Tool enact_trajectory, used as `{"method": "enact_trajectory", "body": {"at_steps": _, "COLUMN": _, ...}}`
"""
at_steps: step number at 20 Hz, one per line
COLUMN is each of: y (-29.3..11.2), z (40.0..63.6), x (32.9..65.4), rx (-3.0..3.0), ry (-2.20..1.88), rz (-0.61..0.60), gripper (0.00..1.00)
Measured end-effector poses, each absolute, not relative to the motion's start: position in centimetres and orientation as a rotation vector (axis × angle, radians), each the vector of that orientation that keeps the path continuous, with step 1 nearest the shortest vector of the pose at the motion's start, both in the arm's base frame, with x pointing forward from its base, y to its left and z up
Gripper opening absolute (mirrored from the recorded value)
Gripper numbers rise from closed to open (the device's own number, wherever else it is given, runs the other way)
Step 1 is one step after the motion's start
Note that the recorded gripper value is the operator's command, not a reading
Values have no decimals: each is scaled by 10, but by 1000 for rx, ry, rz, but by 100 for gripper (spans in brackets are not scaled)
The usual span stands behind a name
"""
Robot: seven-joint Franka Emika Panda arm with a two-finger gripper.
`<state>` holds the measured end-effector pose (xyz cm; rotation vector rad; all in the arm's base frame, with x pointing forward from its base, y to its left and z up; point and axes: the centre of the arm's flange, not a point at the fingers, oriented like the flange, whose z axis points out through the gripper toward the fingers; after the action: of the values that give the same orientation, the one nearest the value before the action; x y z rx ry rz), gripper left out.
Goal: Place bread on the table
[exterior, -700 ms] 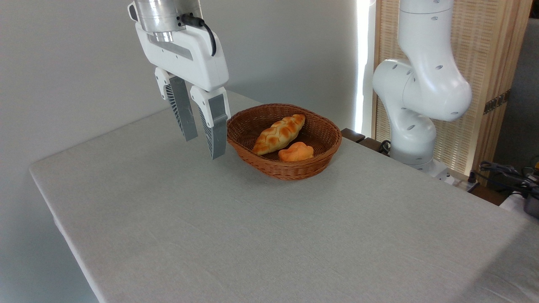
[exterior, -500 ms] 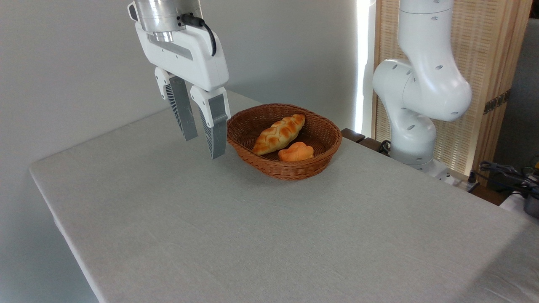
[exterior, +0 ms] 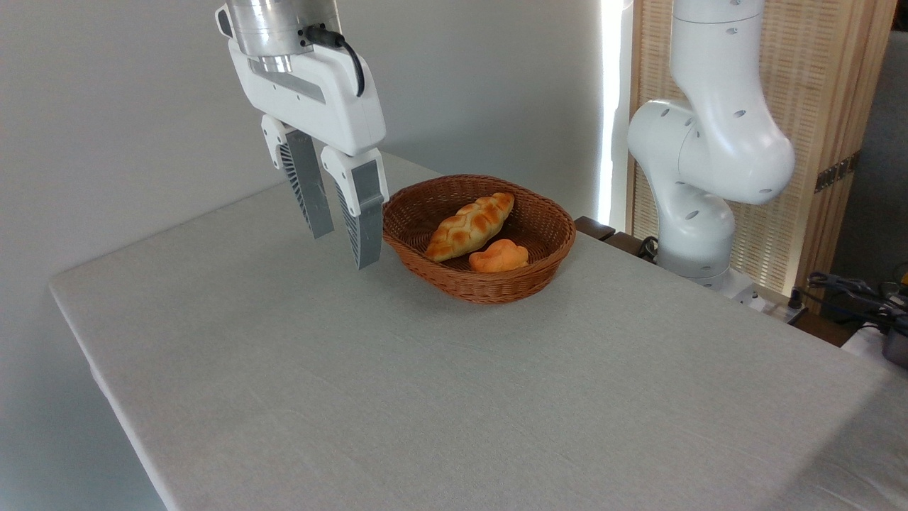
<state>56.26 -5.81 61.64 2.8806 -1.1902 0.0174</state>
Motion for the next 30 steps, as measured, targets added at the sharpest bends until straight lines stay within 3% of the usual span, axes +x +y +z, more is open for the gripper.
{"method": "enact_trajectory", "body": {"at_steps": 6, "y": -86, "z": 606, "x": 536, "rx": 2776, "ry": -1205, "rz": 2, "gripper": 100}}
{"method": "enact_trajectory", "body": {"at_steps": 9, "y": -101, "z": 603, "x": 496, "rx": 2738, "ry": -1245, "rz": -23, "gripper": 100}}
{"method": "enact_trajectory", "body": {"at_steps": 15, "y": -122, "z": 587, "x": 383, "rx": 2612, "ry": -1283, "rz": -35, "gripper": 100}}
{"method": "enact_trajectory", "body": {"at_steps": 20, "y": -175, "z": 536, "x": 327, "rx": 2573, "ry": -1349, "rz": -147, "gripper": 100}}
{"method": "enact_trajectory", "body": {"at_steps": 26, "y": -220, "z": 473, "x": 305, "rx": 2632, "ry": -1312, "rz": -182, "gripper": 100}}
{"method": "enact_trajectory", "body": {"at_steps": 30, "y": -221, "z": 444, "x": 301, "rx": 2653, "ry": -1311, "rz": -185, "gripper": 100}}
